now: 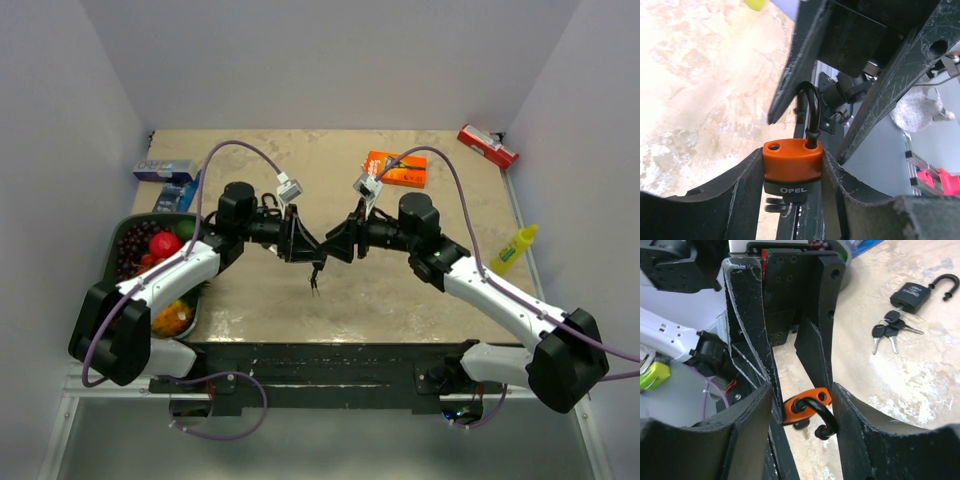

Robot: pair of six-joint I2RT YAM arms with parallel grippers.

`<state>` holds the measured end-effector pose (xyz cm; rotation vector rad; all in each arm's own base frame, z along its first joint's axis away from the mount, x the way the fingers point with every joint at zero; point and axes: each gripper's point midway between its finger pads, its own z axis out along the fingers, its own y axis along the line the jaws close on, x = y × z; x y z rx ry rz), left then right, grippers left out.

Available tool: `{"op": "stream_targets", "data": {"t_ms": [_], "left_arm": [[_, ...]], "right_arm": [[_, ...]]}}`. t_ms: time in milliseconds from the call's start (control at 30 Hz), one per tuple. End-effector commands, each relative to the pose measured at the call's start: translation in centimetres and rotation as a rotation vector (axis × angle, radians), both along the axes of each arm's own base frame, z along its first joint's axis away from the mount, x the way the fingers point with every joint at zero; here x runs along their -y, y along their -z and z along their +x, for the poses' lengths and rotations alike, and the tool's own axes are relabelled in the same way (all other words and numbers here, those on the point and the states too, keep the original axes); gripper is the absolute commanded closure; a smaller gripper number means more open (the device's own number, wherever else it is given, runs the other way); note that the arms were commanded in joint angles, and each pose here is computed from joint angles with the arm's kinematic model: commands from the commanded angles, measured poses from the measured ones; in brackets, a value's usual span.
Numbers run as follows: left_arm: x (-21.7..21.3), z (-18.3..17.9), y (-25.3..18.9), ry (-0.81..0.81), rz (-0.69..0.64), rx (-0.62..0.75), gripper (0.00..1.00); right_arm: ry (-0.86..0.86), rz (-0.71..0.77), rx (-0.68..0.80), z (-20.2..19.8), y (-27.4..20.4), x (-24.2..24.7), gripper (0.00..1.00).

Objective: Unlock with the key

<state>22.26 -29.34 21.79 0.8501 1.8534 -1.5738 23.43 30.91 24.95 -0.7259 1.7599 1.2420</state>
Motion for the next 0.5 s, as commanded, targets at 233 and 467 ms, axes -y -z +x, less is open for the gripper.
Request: {"op": "stream_targets", "data": {"t_ms": [233,467], "left_arm": [[-1.0,3.3,-0.5,-0.192,0.069,0.128,1.0],[-2.2,5.5,1.5,-0.353,0.193,0.126,1.0]], "right_arm": [[0.184,-0.076,-0.053,3.4,1.4,0.7,0.91],[0.275,-0.113,-0.168,5.8,4.8,0.2,1.0]]}}
